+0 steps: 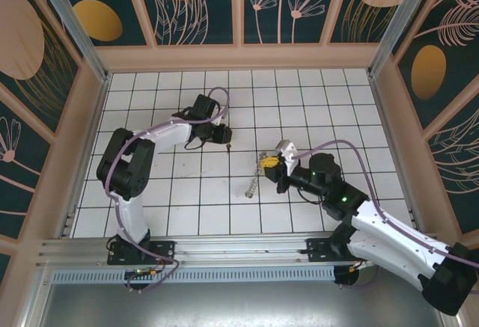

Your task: Put the keys on the keyring

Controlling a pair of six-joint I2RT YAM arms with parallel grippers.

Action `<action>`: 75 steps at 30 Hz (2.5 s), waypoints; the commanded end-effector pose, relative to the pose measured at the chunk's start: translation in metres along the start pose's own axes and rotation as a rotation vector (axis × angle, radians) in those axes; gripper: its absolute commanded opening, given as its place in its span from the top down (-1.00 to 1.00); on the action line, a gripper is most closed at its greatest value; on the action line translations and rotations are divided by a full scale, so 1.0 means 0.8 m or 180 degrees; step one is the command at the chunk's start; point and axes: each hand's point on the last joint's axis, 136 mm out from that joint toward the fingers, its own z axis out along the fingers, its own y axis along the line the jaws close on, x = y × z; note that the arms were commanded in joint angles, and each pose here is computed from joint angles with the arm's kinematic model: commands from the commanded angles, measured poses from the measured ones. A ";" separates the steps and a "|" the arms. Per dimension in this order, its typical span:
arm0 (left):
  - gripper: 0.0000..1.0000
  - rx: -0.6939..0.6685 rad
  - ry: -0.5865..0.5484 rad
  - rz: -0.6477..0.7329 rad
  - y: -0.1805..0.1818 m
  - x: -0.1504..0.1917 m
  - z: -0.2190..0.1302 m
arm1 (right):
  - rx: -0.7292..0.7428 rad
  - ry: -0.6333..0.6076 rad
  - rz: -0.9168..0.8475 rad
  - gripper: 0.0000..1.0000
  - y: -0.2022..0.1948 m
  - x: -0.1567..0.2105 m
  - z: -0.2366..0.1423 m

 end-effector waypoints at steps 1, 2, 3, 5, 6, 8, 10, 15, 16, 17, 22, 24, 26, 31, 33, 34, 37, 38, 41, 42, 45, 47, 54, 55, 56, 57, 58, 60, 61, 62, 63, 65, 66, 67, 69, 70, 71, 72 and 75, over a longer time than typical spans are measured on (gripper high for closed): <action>0.40 -0.0139 0.0023 0.0068 0.008 -0.004 0.000 | -0.0104 -0.0286 -0.0030 1.00 0.002 -0.023 -0.001; 0.40 -0.0163 0.0035 0.0073 0.011 -0.002 0.002 | -0.0114 -0.0290 -0.0025 1.00 0.002 -0.022 -0.001; 0.39 -0.0172 0.0061 0.0076 0.013 0.001 0.004 | -0.0119 -0.0301 -0.0017 1.00 0.001 -0.023 -0.001; 0.40 -0.0151 0.0100 0.0074 0.013 0.006 0.009 | -0.0123 -0.0298 -0.0012 1.00 -0.001 -0.021 0.000; 0.40 -0.0131 0.0102 0.0063 0.013 0.008 0.012 | -0.0122 -0.0291 -0.0011 1.00 -0.002 -0.020 0.000; 0.41 -0.0108 0.0114 0.0054 0.013 0.009 0.017 | -0.0115 -0.0265 -0.0006 1.00 -0.004 -0.017 0.003; 0.43 -0.0107 0.0110 0.0059 0.014 0.007 0.020 | -0.0102 -0.0235 0.0001 1.00 -0.005 -0.014 0.004; 0.54 -0.0100 0.0152 0.0078 0.014 0.007 0.028 | -0.0092 -0.0216 0.0008 1.00 -0.006 -0.011 0.005; 0.57 -0.0097 0.0151 0.0077 0.015 0.007 0.029 | -0.0088 -0.0220 0.0008 1.00 -0.007 -0.010 0.005; 0.60 -0.0090 0.0165 0.0076 0.014 0.008 0.030 | -0.0082 -0.0225 0.0007 1.00 -0.007 -0.010 0.005; 0.70 -0.0030 0.0183 0.0071 0.010 0.007 0.033 | -0.0082 -0.0222 0.0017 1.00 -0.010 -0.007 0.006; 0.72 -0.0004 0.0194 0.0062 0.009 0.007 0.035 | -0.0064 -0.0210 0.0018 1.00 -0.011 -0.006 0.007; 0.75 0.0008 0.0204 0.0061 0.009 0.007 0.036 | -0.0055 -0.0193 0.0016 1.00 -0.012 -0.003 0.007; 0.78 0.0023 0.0243 0.0053 0.009 0.011 0.039 | -0.0044 -0.0174 0.0026 1.00 -0.014 0.001 0.007; 0.86 0.0013 0.0247 0.0065 0.009 0.011 0.039 | -0.0035 -0.0170 0.0020 1.00 -0.015 0.002 0.006; 0.93 0.0008 0.0251 0.0070 0.010 0.011 0.039 | -0.0029 -0.0174 0.0015 1.00 -0.015 0.002 0.006; 1.00 0.0030 0.0249 0.0113 0.006 0.008 0.034 | -0.0030 -0.0166 0.0009 1.00 -0.016 0.002 0.006; 1.00 0.0031 0.0248 0.0130 0.005 0.007 0.032 | -0.0032 -0.0167 0.0009 1.00 -0.016 0.002 0.006; 1.00 0.0063 0.0190 0.0249 -0.004 0.000 0.014 | -0.0059 -0.0190 -0.0001 1.00 -0.013 -0.002 0.003; 1.00 0.0075 0.0144 0.0305 -0.007 -0.004 0.004 | -0.0073 -0.0208 -0.0006 1.00 -0.011 -0.005 0.002; 1.00 0.0233 -0.0048 0.0523 -0.029 -0.016 -0.033 | -0.0153 -0.0253 -0.0037 1.00 -0.003 -0.018 -0.003; 1.00 0.0431 -0.0268 0.0694 -0.051 -0.025 -0.063 | -0.0204 -0.0276 -0.0070 1.00 0.002 -0.026 -0.006; 1.00 0.1210 -0.1038 0.1398 -0.130 -0.027 -0.183 | -0.0365 -0.0319 -0.0150 1.00 0.020 -0.055 -0.016; 1.00 0.1285 -0.1114 0.1475 -0.137 -0.025 -0.195 | -0.0381 -0.0333 -0.0157 1.00 0.022 -0.059 -0.017; 1.00 0.1365 -0.1183 0.1550 -0.145 -0.022 -0.208 | -0.0404 -0.0351 -0.0171 1.00 0.026 -0.065 -0.018; 1.00 0.1446 -0.1242 0.1633 -0.152 -0.019 -0.220 | -0.0433 -0.0378 -0.0193 1.00 0.031 -0.071 -0.020; 1.00 0.1509 -0.1291 0.1702 -0.158 -0.015 -0.230 | -0.0449 -0.0403 -0.0220 1.00 0.035 -0.077 -0.021; 1.00 0.1600 -0.1417 0.1854 -0.169 -0.007 -0.253 | -0.0515 -0.0440 -0.0291 1.00 0.046 -0.088 -0.022; 1.00 0.1636 -0.1470 0.1917 -0.173 -0.004 -0.263 | -0.0535 -0.0443 -0.0323 1.00 0.051 -0.092 -0.022; 1.00 0.1687 -0.1523 0.1986 -0.179 0.002 -0.274 | -0.0557 -0.0441 -0.0365 1.00 0.056 -0.096 -0.022; 1.00 0.1729 -0.1571 0.2037 -0.183 0.005 -0.284 | -0.0560 -0.0439 -0.0398 1.00 0.060 -0.099 -0.021; 1.00 0.1835 -0.1629 0.2111 -0.192 0.013 -0.302 | -0.0599 -0.0440 -0.0465 1.00 0.069 -0.105 -0.018; 1.00 0.1903 -0.1653 0.2154 -0.198 0.018 -0.311 | -0.0615 -0.0452 -0.0486 1.00 0.072 -0.109 -0.017; 1.00 0.1955 -0.1680 0.2182 -0.202 0.021 -0.319 | -0.0634 -0.0465 -0.0501 1.00 0.076 -0.113 -0.015; 1.00 0.2059 -0.1669 0.2201 -0.205 0.035 -0.326 | -0.0658 -0.0512 -0.0527 1.00 0.082 -0.121 -0.012; 1.00 0.2102 -0.1678 0.2217 -0.208 0.039 -0.331 | -0.0665 -0.0529 -0.0532 1.00 0.084 -0.123 -0.010; 1.00 0.2150 -0.1682 0.2237 -0.210 0.042 -0.337 | -0.0676 -0.0553 -0.0535 1.00 0.086 -0.126 -0.009; 1.00 0.2205 -0.1684 0.2266 -0.214 0.045 -0.343 | -0.0694 -0.0586 -0.0540 1.00 0.088 -0.131 -0.009; 1.00 0.2347 -0.1659 0.2334 -0.222 0.054 -0.356 | -0.0735 -0.0640 -0.0554 1.00 0.094 -0.141 -0.008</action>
